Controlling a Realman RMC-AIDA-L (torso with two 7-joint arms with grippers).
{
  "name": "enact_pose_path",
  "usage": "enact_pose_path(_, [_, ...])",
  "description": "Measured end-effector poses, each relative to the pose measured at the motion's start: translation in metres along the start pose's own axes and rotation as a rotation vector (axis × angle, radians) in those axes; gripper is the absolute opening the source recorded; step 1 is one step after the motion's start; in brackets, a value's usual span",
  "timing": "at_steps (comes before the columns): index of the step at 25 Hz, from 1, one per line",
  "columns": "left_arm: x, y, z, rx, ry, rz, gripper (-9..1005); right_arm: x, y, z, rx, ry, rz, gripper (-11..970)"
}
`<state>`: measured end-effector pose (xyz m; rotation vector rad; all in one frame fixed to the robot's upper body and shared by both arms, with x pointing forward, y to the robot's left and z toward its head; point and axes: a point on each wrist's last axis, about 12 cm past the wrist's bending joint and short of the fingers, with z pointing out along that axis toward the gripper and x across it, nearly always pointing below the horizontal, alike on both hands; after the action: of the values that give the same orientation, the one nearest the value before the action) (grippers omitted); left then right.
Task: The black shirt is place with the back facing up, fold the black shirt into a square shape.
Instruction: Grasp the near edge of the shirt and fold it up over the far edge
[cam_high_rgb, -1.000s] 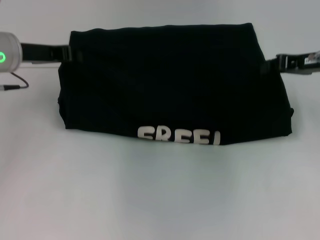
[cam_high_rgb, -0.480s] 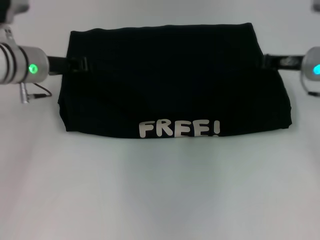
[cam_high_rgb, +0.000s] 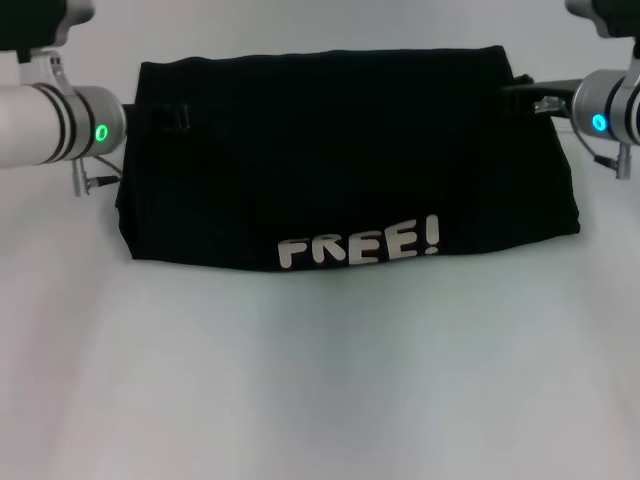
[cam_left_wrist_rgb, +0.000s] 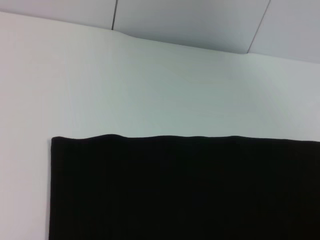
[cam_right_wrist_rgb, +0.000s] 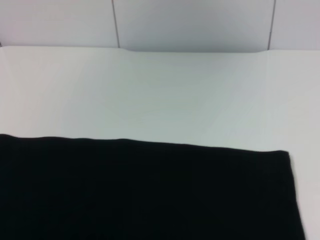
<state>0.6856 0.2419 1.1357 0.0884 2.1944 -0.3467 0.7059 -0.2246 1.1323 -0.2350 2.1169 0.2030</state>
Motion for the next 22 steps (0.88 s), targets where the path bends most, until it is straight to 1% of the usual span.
enact_pose_path(5, [0.004, -0.004, 0.008, -0.030, -0.002, 0.029, 42, 0.003, -0.005, 0.000, 0.023, 0.000, 0.005, 63])
enact_pose_path(8, [0.003, -0.004, 0.009, -0.043, -0.019, 0.033, 42, 0.006, -0.008, 0.001, 0.042, 0.001, 0.005, 63])
enact_pose_path(11, [-0.002, -0.006, 0.009, -0.058, -0.055, 0.033, 42, 0.003, -0.012, 0.000, 0.055, -0.007, 0.007, 62])
enact_pose_path(15, [-0.011, -0.014, 0.012, -0.049, -0.070, 0.048, 41, -0.002, -0.017, -0.001, 0.066, -0.017, -0.001, 62])
enact_pose_path(17, [-0.010, -0.016, 0.014, -0.051, -0.064, 0.053, 41, -0.002, -0.017, 0.000, 0.072, -0.016, -0.013, 63])
enact_pose_path(19, [-0.008, -0.016, 0.015, -0.054, -0.061, 0.053, 41, 0.002, -0.013, 0.002, 0.081, -0.011, -0.047, 63])
enact_pose_path(22, [-0.005, -0.016, 0.016, -0.056, -0.055, 0.052, 41, 0.005, -0.012, 0.003, 0.091, -0.008, -0.053, 66])
